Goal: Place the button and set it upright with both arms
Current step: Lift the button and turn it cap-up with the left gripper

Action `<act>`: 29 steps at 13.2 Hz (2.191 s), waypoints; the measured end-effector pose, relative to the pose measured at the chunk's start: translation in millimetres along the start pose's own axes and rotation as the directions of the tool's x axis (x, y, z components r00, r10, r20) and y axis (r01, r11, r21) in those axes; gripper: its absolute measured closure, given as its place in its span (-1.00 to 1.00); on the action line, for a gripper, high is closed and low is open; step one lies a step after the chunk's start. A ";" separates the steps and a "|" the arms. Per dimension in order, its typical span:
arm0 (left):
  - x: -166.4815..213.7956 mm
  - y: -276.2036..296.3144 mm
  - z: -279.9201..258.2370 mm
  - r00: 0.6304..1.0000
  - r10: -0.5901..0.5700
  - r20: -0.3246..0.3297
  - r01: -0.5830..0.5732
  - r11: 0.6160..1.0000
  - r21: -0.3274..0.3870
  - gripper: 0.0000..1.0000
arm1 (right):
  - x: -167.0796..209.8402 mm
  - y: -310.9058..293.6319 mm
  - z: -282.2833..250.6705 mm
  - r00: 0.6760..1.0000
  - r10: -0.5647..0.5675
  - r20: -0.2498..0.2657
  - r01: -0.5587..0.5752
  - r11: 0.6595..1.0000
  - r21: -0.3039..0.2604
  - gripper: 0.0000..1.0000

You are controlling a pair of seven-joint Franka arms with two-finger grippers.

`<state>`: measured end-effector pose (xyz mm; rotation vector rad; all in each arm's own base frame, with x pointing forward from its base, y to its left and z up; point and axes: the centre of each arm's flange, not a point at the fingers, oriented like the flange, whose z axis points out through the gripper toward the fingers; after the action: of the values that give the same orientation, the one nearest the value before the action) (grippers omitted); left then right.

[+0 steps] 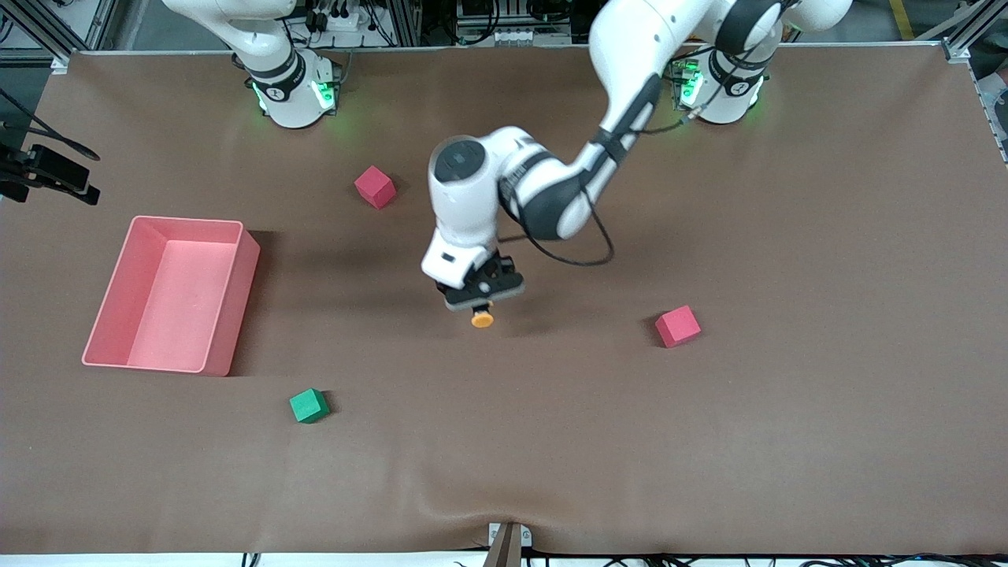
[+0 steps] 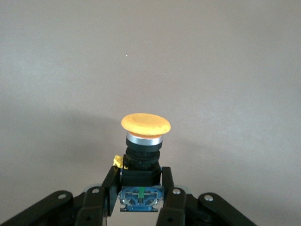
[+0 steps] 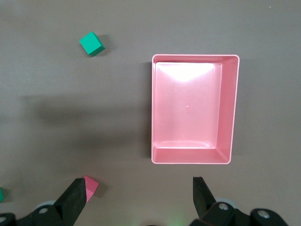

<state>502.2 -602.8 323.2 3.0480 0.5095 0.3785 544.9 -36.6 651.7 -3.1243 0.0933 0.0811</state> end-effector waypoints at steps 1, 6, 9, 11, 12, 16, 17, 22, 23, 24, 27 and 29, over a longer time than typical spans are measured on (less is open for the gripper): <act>-19.4 7.8 -5.0 0.998 -0.033 -0.050 0.034 0.999 0.003 0.19 | 0.1 0.1 0.4 1.000 0.000 0.000 0.000 1.000 0.000 -1.00; -91.9 17.9 -9.3 0.942 -0.091 -0.324 0.121 0.990 0.074 0.19 | -2.1 -0.9 8.0 0.999 -0.001 0.036 0.000 1.000 0.011 -1.00; -135.8 10.4 1.7 0.885 -0.055 -0.462 0.135 0.981 0.141 0.19 | -2.4 -0.5 8.2 0.999 0.000 0.039 0.000 1.000 0.007 -1.00; -151.0 6.7 10.4 0.857 -0.005 -0.515 0.106 0.980 0.166 0.19 | -2.4 0.8 8.7 0.999 0.002 0.040 -0.002 1.000 -0.001 -1.00; -157.7 3.9 19.1 0.841 -0.001 -0.541 0.109 0.980 0.167 0.19 | -2.4 1.4 10.2 0.999 0.003 0.043 -0.003 1.000 -0.003 -1.00; -195.2 -8.3 65.1 0.770 -0.065 -0.634 0.175 0.978 0.111 0.19 | -2.1 2.8 13.8 0.999 0.005 0.050 -0.005 1.000 -0.005 -1.00; -212.8 -10.6 75.9 0.751 -0.073 -0.656 0.178 0.979 0.095 0.19 | -2.1 2.9 14.1 0.999 0.006 0.051 -0.005 1.000 -0.005 -1.00; -271.2 -29.3 117.0 0.650 -0.057 -0.758 0.187 0.979 0.086 0.19 | -10.4 3.7 21.4 1.000 0.006 0.026 -0.006 1.000 -0.005 -1.00; -273.6 -31.6 123.6 0.634 -0.078 -0.769 0.200 0.978 0.066 0.19 | -12.8 3.6 21.3 1.000 0.006 0.023 -0.006 1.000 -0.004 -1.00; -274.3 -33.4 130.2 0.614 -0.104 -0.782 0.212 0.977 0.037 0.19 | -14.5 3.1 19.2 1.000 0.004 0.018 -0.004 1.000 -0.004 -1.00; -275.4 -37.5 143.3 0.580 -0.138 -0.803 0.226 0.974 -0.005 0.19 | -16.6 -4.7 10.0 1.000 -0.010 -0.005 0.010 1.000 -0.006 -1.00; -276.9 -39.1 146.4 0.578 -0.134 -0.805 0.224 0.974 -0.001 0.19 | -16.7 -5.0 5.6 1.000 -0.011 -0.015 0.011 1.000 -0.006 -1.00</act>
<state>271.4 -653.7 113.9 2.6757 0.8604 1.7999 528.3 -30.5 647.1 -3.1314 0.0766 0.0580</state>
